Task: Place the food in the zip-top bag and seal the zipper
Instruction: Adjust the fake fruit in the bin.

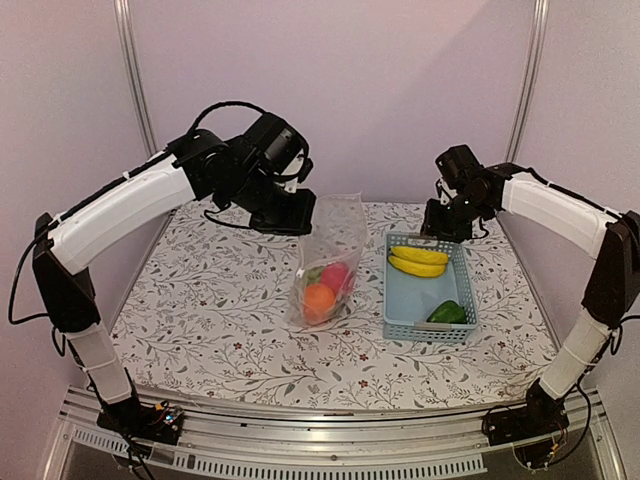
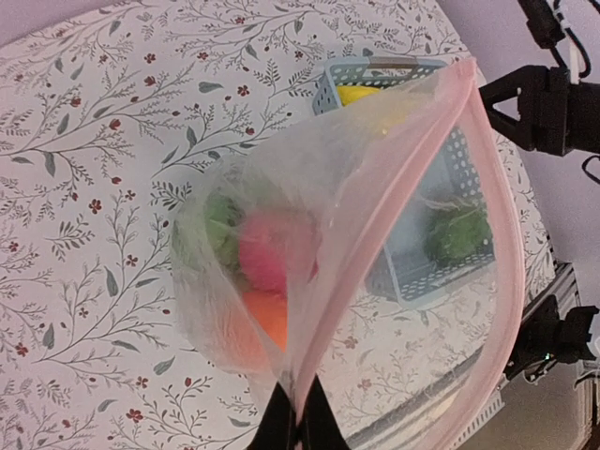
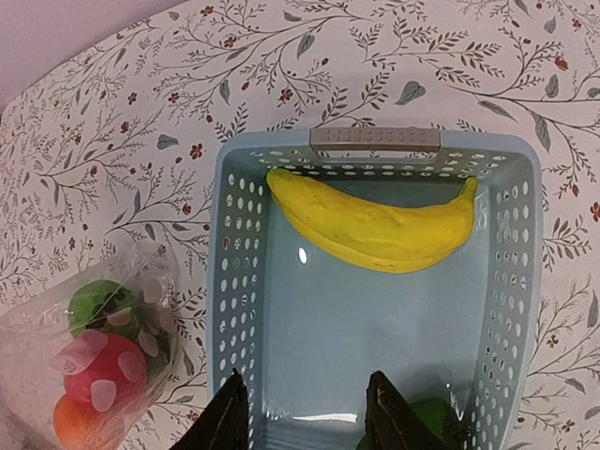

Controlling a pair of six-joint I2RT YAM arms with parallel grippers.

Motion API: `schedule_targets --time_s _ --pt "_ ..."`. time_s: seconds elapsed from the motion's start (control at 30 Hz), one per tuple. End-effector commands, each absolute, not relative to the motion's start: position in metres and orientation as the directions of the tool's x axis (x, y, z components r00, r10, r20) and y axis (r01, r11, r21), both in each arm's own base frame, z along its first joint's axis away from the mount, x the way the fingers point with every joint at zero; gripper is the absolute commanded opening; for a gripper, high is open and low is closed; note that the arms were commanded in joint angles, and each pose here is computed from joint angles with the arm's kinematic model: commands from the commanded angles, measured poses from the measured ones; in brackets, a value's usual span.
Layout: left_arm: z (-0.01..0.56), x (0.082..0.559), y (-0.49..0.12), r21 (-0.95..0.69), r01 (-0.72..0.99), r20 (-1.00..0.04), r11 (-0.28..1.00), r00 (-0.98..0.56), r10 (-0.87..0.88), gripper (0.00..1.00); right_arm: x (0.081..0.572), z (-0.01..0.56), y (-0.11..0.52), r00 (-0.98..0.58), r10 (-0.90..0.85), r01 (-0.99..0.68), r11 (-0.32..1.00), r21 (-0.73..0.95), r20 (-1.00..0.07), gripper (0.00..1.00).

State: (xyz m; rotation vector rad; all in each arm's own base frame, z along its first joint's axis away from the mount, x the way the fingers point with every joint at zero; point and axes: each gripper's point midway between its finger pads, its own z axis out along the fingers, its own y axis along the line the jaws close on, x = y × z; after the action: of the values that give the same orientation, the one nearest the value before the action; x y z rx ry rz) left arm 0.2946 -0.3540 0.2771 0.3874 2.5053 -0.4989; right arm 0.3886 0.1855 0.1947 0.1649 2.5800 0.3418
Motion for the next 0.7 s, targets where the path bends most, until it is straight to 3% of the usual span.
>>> schedule_targets --time_s 0.0,0.1,0.4,0.67 --pt "0.29 0.295 -0.346 -0.28 0.389 -0.592 0.878 -0.79 0.16 0.0 0.413 0.17 0.172 -0.844 0.126 0.047 0.986 0.162 -0.521 0.4" --pt "0.29 0.295 -0.344 -0.277 0.391 -0.593 0.878 -0.788 0.164 0.0 0.428 0.16 0.169 -0.845 0.115 0.047 0.989 0.143 -0.522 0.39" --pt "0.292 0.293 -0.341 -0.273 0.407 -0.597 0.871 -0.782 0.178 0.0 0.481 0.127 0.162 -0.855 0.067 0.025 0.996 0.088 -0.515 0.47" --pt "0.298 0.294 -0.339 -0.272 0.422 -0.605 0.865 -0.774 0.187 0.0 0.488 0.089 0.168 -0.888 -0.022 -0.064 0.995 0.075 -0.459 0.67"
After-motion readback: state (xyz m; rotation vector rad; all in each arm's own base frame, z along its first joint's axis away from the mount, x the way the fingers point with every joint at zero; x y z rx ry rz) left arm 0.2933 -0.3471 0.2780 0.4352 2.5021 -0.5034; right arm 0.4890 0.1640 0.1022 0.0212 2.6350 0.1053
